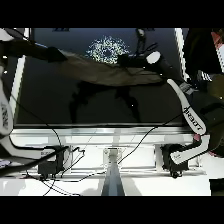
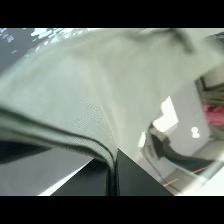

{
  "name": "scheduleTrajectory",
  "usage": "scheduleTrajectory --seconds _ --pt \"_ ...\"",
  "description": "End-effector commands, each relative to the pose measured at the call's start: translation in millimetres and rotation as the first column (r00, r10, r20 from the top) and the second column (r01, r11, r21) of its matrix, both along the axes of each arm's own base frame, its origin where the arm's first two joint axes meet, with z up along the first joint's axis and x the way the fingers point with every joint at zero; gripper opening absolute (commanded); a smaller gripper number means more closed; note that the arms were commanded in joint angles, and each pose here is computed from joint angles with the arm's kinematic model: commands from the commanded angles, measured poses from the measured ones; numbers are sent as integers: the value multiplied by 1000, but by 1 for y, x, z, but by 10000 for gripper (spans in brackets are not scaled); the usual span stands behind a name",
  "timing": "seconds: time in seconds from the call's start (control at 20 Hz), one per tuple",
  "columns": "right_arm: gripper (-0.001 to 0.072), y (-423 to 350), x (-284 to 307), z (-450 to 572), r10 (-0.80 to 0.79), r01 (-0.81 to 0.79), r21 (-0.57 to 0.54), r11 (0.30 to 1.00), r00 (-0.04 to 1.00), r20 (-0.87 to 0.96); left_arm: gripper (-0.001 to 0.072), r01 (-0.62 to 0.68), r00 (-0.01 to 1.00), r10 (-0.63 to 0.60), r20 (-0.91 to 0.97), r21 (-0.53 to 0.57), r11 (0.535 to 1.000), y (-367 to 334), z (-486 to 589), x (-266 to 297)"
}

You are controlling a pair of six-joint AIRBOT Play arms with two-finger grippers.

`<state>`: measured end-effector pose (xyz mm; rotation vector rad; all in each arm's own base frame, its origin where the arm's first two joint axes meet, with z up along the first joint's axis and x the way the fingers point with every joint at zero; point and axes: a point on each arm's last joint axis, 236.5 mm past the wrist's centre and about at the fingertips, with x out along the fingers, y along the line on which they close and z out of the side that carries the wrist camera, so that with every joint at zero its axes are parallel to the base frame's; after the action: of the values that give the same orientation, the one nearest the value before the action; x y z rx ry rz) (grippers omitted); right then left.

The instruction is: Fold the clothes and pants, and hang the long-sleeved shirts on hangers.

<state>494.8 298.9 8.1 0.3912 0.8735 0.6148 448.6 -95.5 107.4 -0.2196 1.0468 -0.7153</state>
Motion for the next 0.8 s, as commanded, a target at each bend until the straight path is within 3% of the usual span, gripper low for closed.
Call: scheduleTrajectory --seconds 0.0,0.2,0.4,0.6,0.75 --pt "11 63 -36 -16 109 -108 21 994 992 -66 15 52 993 -55 102 30 998 -6 68 -44" --pt "11 136 -93 -30 225 -215 72 974 958 -176 15 23 974 -35 222 53 998 -2 110 -61" --pt "12 185 -154 -17 384 -372 96 923 903 -191 15 -5 974 -6 226 52 999 8 112 -59" --pt "12 184 -141 -5 377 -370 77 926 915 -139 15 49 978 -41 203 -37 998 -16 110 -55" --pt "12 136 -96 -3 342 -346 -33 938 934 -101 15 134 979 -101 176 -185 974 -58 112 -50"
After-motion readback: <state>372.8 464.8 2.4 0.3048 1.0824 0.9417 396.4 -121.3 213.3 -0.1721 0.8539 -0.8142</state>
